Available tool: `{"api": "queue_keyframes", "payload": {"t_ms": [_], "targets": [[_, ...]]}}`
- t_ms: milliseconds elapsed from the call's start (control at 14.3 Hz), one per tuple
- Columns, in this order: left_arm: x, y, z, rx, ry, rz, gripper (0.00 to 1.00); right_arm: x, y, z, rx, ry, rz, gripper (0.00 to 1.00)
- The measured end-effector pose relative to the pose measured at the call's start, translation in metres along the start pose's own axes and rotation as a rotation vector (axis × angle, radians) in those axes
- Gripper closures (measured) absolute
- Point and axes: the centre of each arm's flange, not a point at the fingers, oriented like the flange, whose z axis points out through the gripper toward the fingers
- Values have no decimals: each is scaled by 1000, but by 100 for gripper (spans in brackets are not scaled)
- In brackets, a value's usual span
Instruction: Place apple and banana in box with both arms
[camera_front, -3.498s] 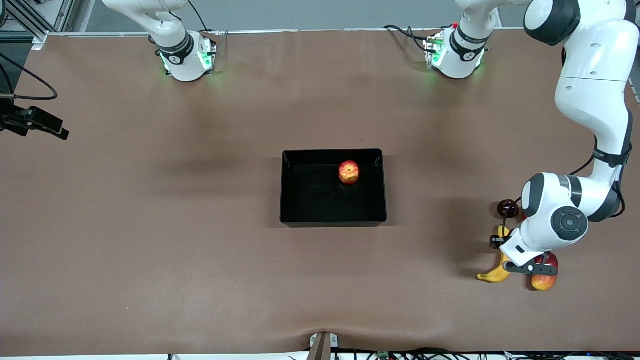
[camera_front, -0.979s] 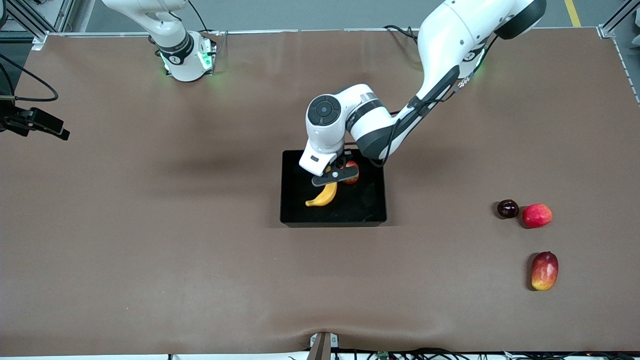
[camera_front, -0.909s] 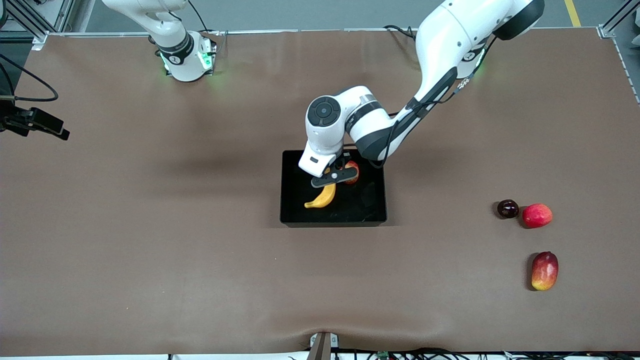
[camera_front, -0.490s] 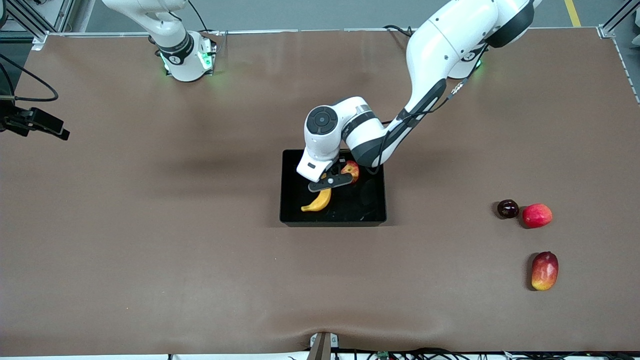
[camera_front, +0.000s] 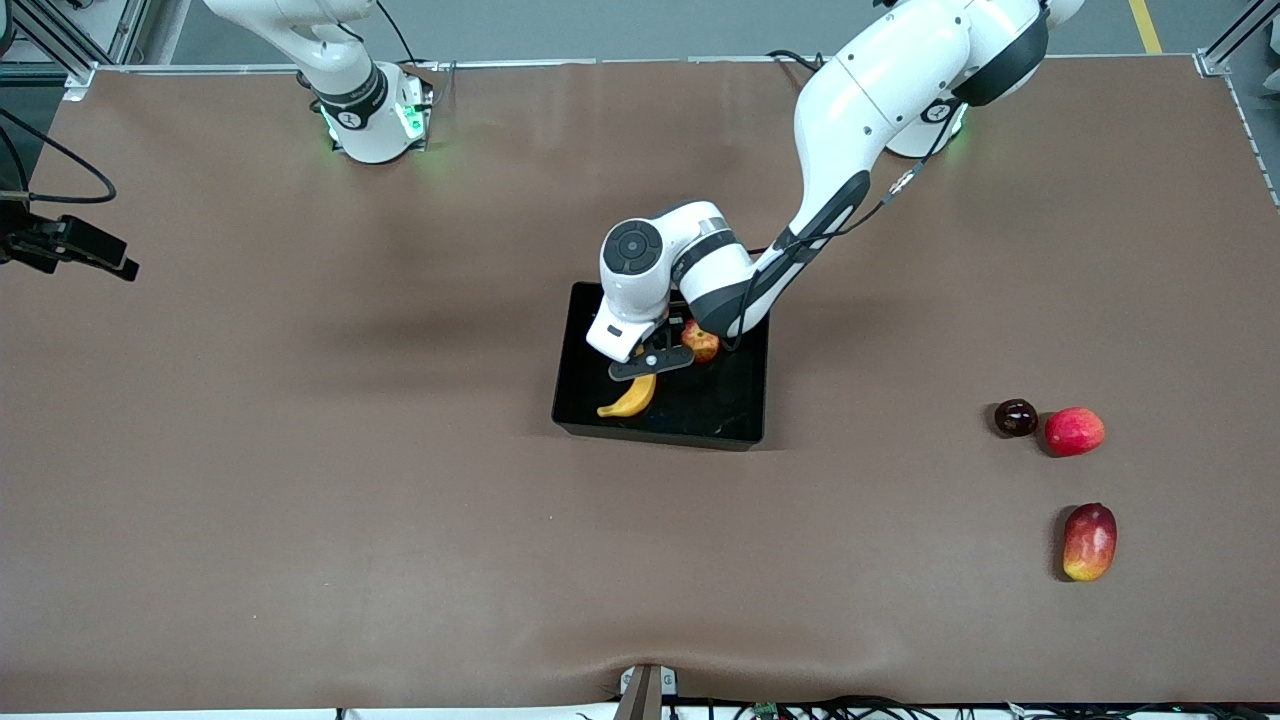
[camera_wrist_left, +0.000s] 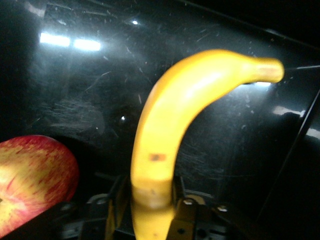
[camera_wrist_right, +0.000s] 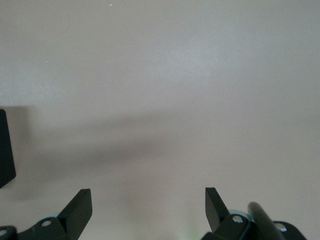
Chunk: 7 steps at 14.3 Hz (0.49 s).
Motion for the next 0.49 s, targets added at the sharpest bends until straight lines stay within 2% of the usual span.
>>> {"api": "queue_keyframes", "payload": {"t_ms": [210,350,490], "targets": [[18,2,-24,-22,54,-4,20,0,0,0,0,0,-1,0],[39,-6,-67,-13,93,-36,1,0,-1,0,0,0,-1,0],[64,-28,-131,33,133,-58,0,0,-1,0,0,0,-2,0]]}}
